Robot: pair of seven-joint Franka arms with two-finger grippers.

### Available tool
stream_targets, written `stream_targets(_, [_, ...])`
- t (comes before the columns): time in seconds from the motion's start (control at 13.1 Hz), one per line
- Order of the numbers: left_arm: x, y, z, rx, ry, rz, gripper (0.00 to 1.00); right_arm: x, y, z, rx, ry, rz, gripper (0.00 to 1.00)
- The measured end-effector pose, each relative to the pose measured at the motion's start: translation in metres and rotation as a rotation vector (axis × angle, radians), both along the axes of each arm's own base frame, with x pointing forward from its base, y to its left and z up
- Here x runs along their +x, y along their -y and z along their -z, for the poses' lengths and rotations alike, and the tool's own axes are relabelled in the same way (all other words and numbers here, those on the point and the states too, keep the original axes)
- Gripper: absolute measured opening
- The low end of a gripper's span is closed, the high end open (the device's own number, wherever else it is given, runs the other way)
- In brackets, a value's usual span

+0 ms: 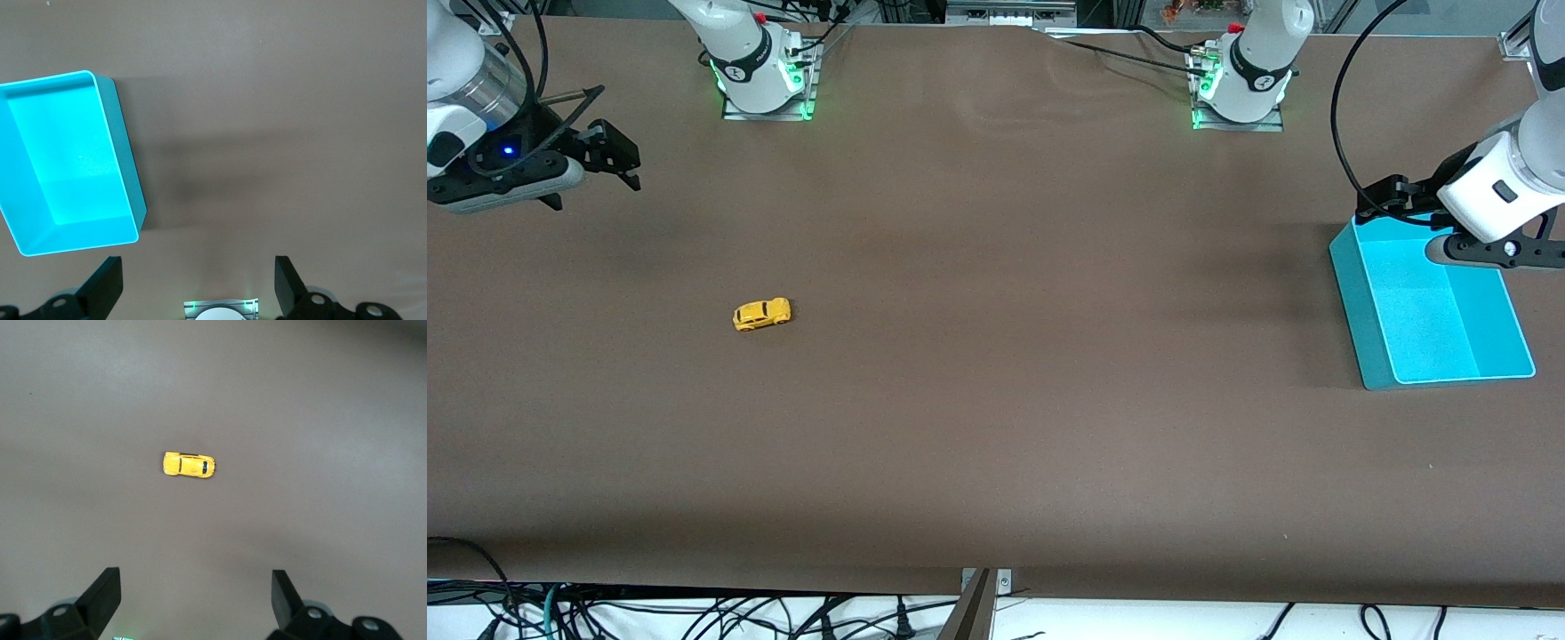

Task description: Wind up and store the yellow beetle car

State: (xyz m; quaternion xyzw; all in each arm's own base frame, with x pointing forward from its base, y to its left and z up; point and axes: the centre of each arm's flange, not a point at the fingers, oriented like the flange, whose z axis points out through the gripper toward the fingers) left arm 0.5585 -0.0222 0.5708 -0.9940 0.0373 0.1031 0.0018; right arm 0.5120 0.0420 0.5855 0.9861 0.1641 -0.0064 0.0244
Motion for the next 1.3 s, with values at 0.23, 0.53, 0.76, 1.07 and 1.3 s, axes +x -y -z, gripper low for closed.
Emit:
stream_targets(0.23, [0.0000, 0.0001, 0.0000, -0.007, 0.000, 0.031, 1.00, -0.0018, 0.0015, 0.0013, 0.007, -0.017, 0.023, 1.00])
stream_targets(0.53, [0.0006, 0.0001, -0.0029, -0.008, 0.007, 0.037, 1.00, -0.0018, 0.0011, -0.0005, 0.009, -0.016, 0.023, 1.00])
stream_targets(0.76, [0.0007, 0.0001, -0.0034, -0.008, 0.009, 0.038, 1.00, -0.0021, 0.0012, -0.0002, 0.009, -0.019, 0.024, 1.00])
stream_targets(1.07, [0.0007, 0.0001, -0.0035, -0.008, 0.009, 0.039, 1.00, -0.0023, 0.0012, 0.0003, 0.009, -0.022, 0.024, 1.00])
stream_targets(1.3, [0.0007, 0.0001, -0.0035, -0.008, 0.009, 0.039, 1.00, -0.0023, 0.0012, 0.0004, 0.009, -0.022, 0.024, 1.00])
